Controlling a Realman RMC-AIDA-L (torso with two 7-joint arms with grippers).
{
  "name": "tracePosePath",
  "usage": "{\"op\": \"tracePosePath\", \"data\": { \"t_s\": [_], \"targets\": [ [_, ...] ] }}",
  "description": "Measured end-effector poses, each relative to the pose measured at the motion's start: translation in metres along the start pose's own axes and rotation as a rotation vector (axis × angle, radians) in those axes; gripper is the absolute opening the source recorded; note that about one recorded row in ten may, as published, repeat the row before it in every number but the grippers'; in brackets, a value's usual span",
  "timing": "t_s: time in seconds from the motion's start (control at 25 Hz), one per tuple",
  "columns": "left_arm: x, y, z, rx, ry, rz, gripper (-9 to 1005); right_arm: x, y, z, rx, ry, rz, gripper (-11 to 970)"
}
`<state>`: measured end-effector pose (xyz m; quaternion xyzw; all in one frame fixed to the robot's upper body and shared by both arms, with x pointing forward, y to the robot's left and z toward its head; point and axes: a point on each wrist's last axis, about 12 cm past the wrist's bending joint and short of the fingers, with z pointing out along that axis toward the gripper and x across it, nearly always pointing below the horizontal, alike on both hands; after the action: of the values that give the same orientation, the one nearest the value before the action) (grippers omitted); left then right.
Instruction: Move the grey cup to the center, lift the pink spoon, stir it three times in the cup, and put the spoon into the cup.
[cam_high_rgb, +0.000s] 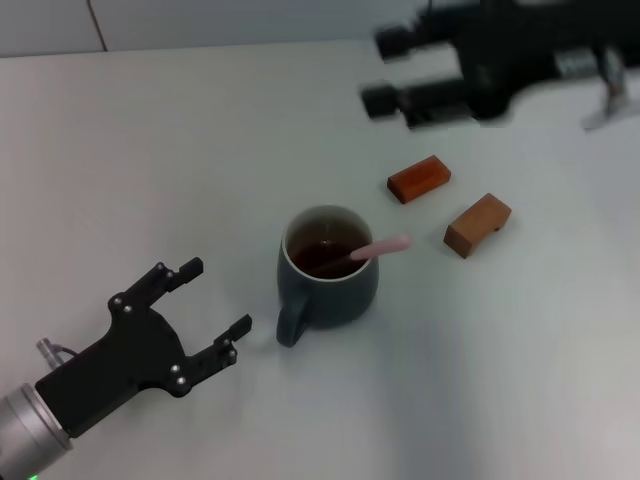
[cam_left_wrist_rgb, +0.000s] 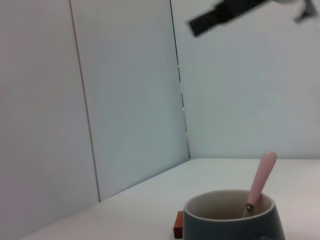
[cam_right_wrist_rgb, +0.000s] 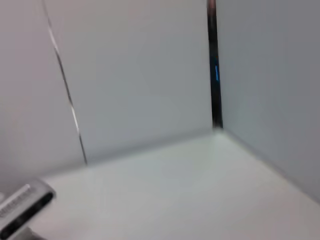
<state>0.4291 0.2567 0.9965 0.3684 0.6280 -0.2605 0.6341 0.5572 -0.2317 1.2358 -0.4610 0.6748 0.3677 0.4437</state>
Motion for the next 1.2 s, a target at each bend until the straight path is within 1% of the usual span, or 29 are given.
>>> {"op": "tracePosePath", "data": {
  "t_s": [0.04, 0.08, 0.16, 0.24, 0.28, 0.32, 0.36, 0.48, 0.56, 0.68, 0.72, 0.8, 0.92, 0.96, 1.2],
  "targets": [
    [0.000, 0.000, 0.000, 0.000, 0.000, 0.000, 802, 0.016, 0.002, -0.004, 0.005, -0.034, 0.001, 670],
    [-0.001, 0.003, -0.001, -0.001, -0.002, 0.002, 802, 0.034, 0.004, -0.008, 0.006, -0.064, 0.006, 670],
    [-0.001, 0.005, -0.002, 0.001, 0.001, 0.003, 802, 0.073, 0.007, -0.011, 0.005, -0.115, 0.018, 670],
    [-0.001, 0.005, -0.002, 0.001, 0.001, 0.003, 802, 0.102, 0.011, -0.011, 0.005, -0.143, 0.030, 669],
    [-0.001, 0.005, -0.002, 0.001, 0.001, 0.003, 802, 0.117, 0.014, -0.010, 0.008, -0.150, 0.029, 669],
    [-0.002, 0.006, -0.001, 0.007, 0.002, 0.006, 802, 0.143, 0.022, -0.009, 0.013, -0.156, 0.012, 669],
    [-0.001, 0.007, -0.002, 0.007, 0.006, 0.006, 802, 0.143, 0.022, -0.009, 0.013, -0.156, 0.012, 669],
    [-0.001, 0.007, -0.003, 0.009, 0.009, 0.005, 802, 0.178, 0.039, -0.008, 0.029, -0.165, -0.019, 669],
    [0.001, 0.006, -0.006, 0.028, 0.026, 0.003, 802, 0.195, 0.049, -0.008, 0.048, -0.173, -0.030, 668],
    [0.002, 0.005, -0.006, 0.041, 0.035, 0.004, 802, 0.211, 0.056, -0.006, 0.086, -0.174, -0.018, 668],
    [0.003, 0.003, -0.005, 0.073, 0.049, 0.003, 802, 0.216, 0.057, -0.004, 0.102, -0.171, -0.014, 667],
    [0.003, 0.003, -0.002, 0.088, 0.055, 0.001, 802, 0.227, 0.057, 0.003, 0.140, -0.148, -0.009, 667],
    [0.003, 0.004, 0.001, 0.102, 0.061, 0.000, 802, 0.230, 0.056, 0.007, 0.153, -0.130, -0.006, 667],
    [0.003, 0.005, 0.005, 0.111, 0.071, 0.000, 802, 0.232, 0.056, 0.009, 0.158, -0.121, -0.003, 666],
    [0.002, 0.007, 0.008, 0.116, 0.074, -0.008, 802, 0.236, 0.057, 0.013, 0.169, -0.118, -0.015, 667]
  ]
}}
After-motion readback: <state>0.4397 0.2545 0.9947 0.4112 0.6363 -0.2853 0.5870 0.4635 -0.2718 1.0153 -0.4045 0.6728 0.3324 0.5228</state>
